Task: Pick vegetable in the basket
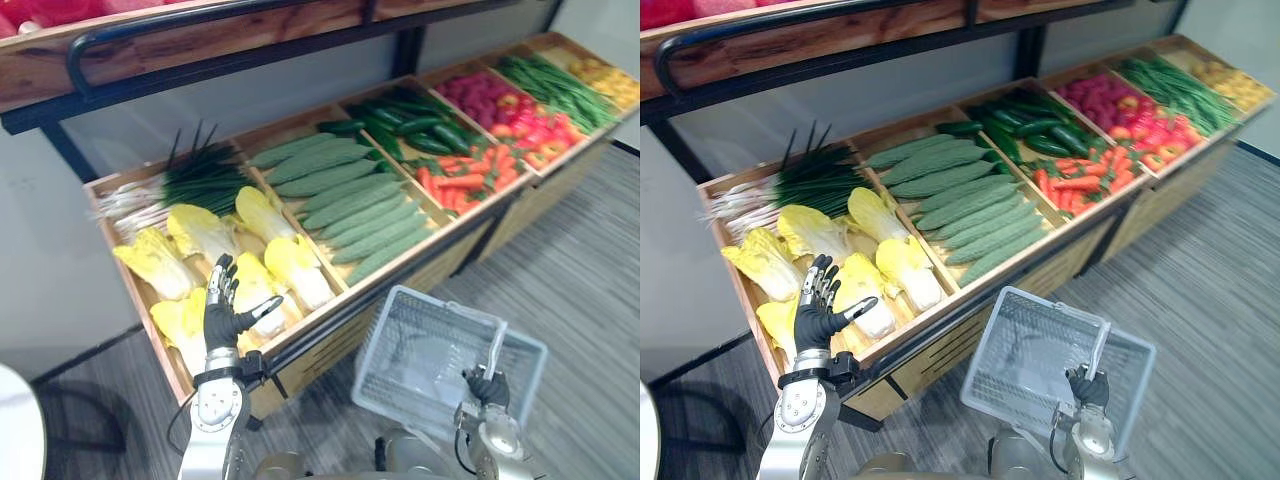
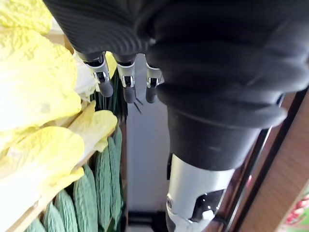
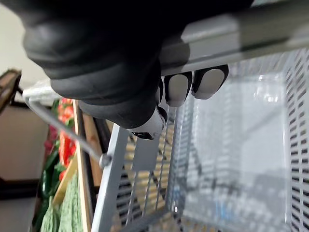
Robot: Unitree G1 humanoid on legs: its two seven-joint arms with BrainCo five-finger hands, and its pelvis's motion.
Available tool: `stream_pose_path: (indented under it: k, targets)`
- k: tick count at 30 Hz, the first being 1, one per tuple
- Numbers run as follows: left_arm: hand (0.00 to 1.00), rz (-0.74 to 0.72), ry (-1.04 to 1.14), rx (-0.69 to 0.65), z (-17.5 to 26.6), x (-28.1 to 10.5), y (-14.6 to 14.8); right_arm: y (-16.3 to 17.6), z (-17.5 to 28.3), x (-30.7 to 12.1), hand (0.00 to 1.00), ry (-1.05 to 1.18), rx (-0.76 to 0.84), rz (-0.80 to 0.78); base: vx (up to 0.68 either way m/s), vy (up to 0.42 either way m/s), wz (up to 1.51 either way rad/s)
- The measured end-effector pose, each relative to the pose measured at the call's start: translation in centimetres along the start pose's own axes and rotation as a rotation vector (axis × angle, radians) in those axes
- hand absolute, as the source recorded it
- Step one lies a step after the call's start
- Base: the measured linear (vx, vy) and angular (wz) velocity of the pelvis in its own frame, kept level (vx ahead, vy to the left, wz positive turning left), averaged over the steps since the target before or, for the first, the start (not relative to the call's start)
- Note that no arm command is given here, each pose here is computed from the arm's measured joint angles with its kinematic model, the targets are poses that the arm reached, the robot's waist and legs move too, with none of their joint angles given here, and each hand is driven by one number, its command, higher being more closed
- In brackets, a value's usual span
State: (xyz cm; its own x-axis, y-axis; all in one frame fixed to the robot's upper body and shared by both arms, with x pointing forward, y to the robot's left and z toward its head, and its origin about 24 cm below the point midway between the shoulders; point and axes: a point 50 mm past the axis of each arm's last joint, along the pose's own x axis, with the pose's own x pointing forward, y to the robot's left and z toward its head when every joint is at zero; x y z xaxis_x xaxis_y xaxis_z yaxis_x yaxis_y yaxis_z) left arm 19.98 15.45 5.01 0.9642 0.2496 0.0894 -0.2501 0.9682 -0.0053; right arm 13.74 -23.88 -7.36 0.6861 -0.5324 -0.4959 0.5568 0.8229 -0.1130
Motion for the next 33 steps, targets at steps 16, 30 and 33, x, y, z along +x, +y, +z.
stream_pose_path:
  k: [16, 30, 33]
  targets:
    - [0.00, 0.009, 0.109, 0.275, -3.0, 0.5, 1.2, -1.9, -2.4, -1.1, 1.00, 0.096, 0.015, -0.054, -0.02, -0.065, 0.56]
    - [0.00, -0.034, 0.240, 0.523, -6.8, 4.3, 1.1, -0.8, -3.6, -0.2, 1.00, 0.155, -0.009, 0.005, 0.01, -0.012, -0.10]
    - [0.00, -0.034, 0.232, 0.561, -6.6, 5.7, 0.5, -1.1, -3.5, 0.0, 1.00, 0.147, -0.021, 0.002, -0.03, -0.009, -0.28]
